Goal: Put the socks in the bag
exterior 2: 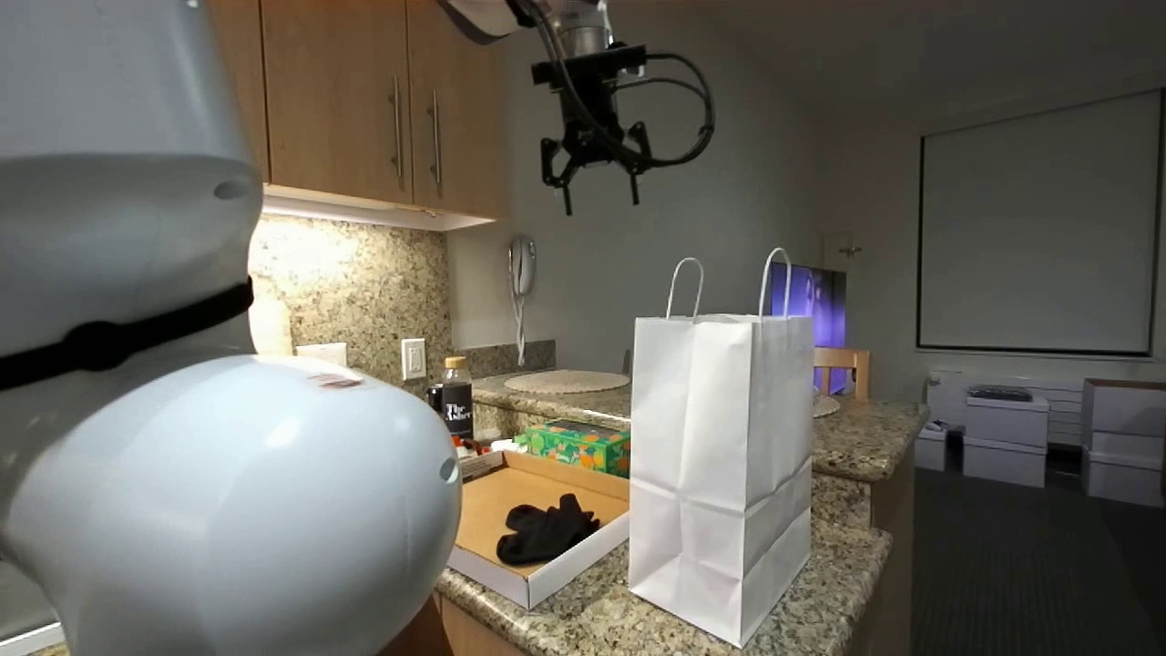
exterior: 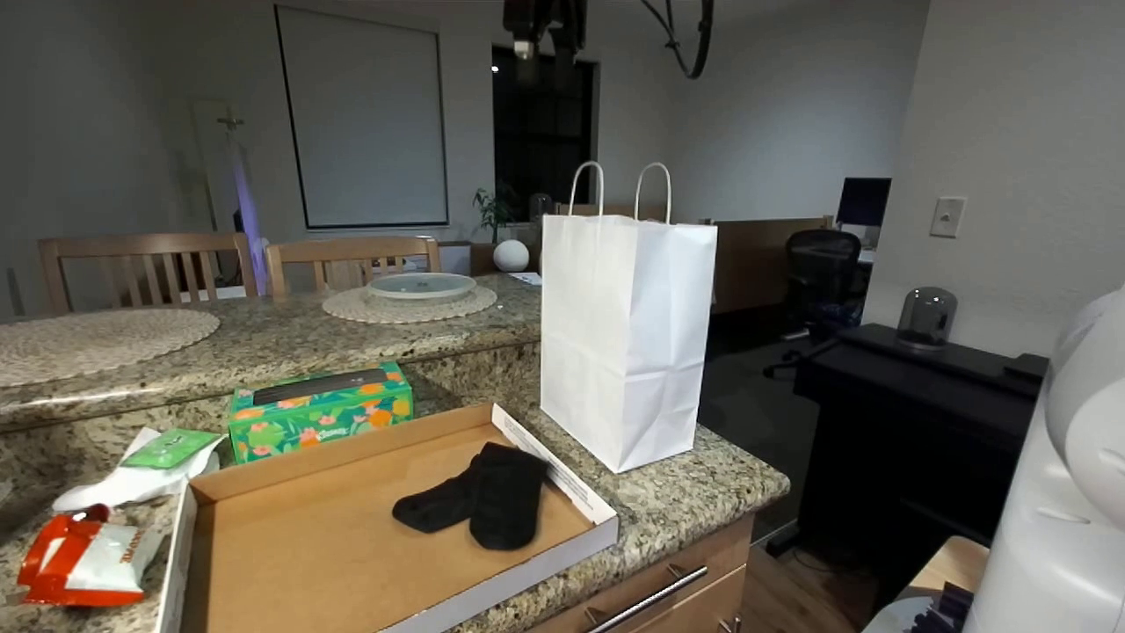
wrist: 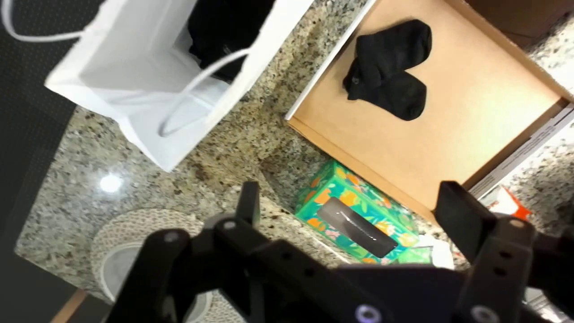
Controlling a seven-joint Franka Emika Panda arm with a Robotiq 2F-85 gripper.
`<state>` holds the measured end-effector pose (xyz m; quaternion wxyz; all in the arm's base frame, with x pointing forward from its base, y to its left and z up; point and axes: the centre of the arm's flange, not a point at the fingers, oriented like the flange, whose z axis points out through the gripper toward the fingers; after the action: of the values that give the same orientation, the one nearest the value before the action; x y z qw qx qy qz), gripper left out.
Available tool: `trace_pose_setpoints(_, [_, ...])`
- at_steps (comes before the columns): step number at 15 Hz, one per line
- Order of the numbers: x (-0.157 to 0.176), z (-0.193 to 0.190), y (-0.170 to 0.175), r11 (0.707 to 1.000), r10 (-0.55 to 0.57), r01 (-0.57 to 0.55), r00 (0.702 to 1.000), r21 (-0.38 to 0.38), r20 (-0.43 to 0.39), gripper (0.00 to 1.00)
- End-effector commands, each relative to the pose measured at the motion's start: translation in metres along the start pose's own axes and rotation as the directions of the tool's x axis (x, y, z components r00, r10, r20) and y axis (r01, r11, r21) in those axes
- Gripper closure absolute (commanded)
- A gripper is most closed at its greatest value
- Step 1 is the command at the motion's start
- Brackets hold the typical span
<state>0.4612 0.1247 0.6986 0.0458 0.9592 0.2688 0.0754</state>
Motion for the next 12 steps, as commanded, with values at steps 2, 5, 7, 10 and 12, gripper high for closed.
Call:
trace_pose_setpoints(2, [0.015,0.062,-0.063,0.993,-0.098,0.097,0.995,0.063,0.012,0.00])
trace_pose_setpoints(5, [0.018,0.112,-0.091,0.989,-0.040,0.041,0.999,0.139,-0.006,0.00])
trace_pose_setpoints(7, [0.020,0.154,-0.102,0.980,0.055,-0.051,0.998,0.194,-0.020,0.00])
trace_pose_setpoints(10, [0.023,0.224,-0.115,0.946,0.226,-0.217,0.974,0.241,-0.011,0.00])
trace_pose_setpoints(12, [0.033,0.275,-0.120,0.919,0.336,-0.324,0.942,0.225,-0.016,0.00])
